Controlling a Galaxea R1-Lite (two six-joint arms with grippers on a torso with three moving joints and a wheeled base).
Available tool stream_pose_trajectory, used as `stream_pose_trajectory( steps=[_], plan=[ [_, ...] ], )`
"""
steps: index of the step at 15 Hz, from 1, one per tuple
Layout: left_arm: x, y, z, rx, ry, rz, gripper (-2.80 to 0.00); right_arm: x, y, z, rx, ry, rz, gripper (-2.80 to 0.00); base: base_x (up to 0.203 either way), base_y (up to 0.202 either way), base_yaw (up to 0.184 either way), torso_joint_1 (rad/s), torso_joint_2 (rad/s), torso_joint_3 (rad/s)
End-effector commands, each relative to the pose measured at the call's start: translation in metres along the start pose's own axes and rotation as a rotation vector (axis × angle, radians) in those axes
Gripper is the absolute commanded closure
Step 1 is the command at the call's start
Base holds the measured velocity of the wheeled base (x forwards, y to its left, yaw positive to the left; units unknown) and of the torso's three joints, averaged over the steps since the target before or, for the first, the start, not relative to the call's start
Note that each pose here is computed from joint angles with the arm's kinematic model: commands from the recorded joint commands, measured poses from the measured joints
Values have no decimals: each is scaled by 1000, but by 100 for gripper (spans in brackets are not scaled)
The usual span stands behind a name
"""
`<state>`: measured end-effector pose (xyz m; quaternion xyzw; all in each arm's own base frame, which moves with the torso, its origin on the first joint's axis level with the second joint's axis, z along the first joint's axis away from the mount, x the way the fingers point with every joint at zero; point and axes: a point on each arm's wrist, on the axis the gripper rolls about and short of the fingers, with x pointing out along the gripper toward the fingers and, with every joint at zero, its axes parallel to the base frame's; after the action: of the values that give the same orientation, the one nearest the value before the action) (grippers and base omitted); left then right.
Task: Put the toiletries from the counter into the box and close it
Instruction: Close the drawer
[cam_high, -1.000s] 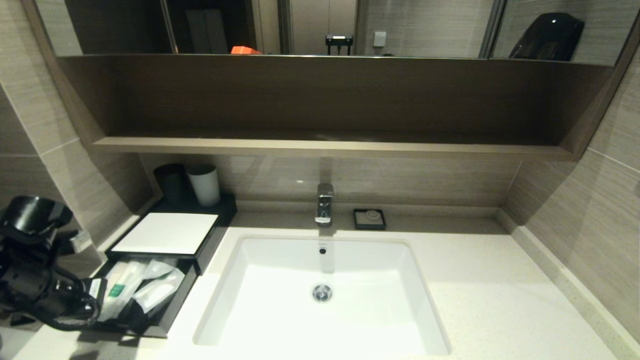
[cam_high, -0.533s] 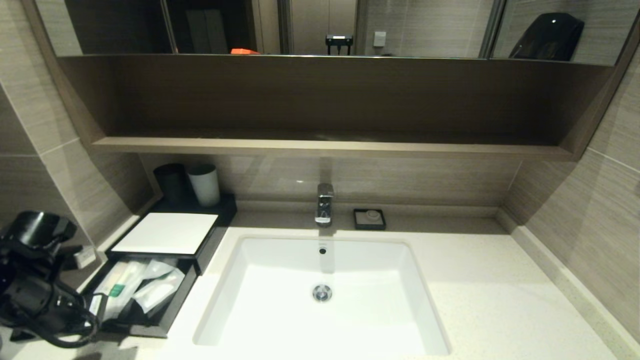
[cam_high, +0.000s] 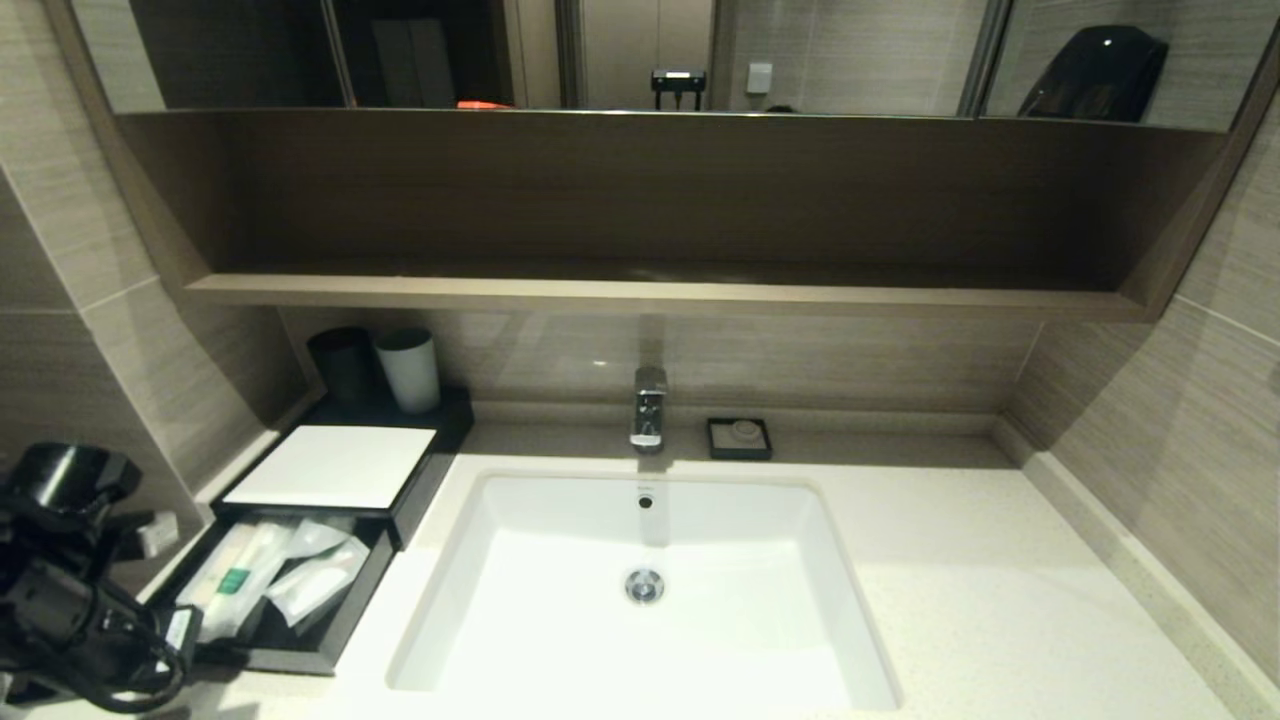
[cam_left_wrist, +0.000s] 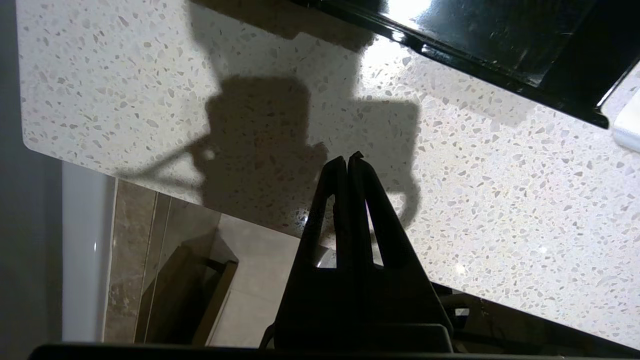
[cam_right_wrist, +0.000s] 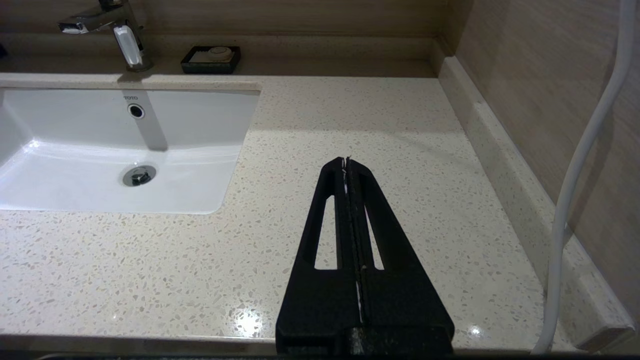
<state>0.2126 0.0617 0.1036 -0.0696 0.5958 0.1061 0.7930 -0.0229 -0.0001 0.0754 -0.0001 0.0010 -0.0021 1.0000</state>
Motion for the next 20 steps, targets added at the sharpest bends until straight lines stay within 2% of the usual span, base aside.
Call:
stream_pose_trajectory(
  steps=[1, 9, 20],
  plan=[
    [10, 1, 2, -4, 33, 0, 0, 0, 0, 0, 0, 0, 0, 0, 0, 0, 0, 0, 0, 0],
    [30, 1, 8, -1, 70, 0, 0, 0, 0, 0, -1, 1, 0, 0, 0, 0, 0, 0, 0, 0],
    [52, 1, 24, -8, 20, 3, 0, 0, 0, 0, -1, 1, 0, 0, 0, 0, 0, 0, 0, 0]
  ],
)
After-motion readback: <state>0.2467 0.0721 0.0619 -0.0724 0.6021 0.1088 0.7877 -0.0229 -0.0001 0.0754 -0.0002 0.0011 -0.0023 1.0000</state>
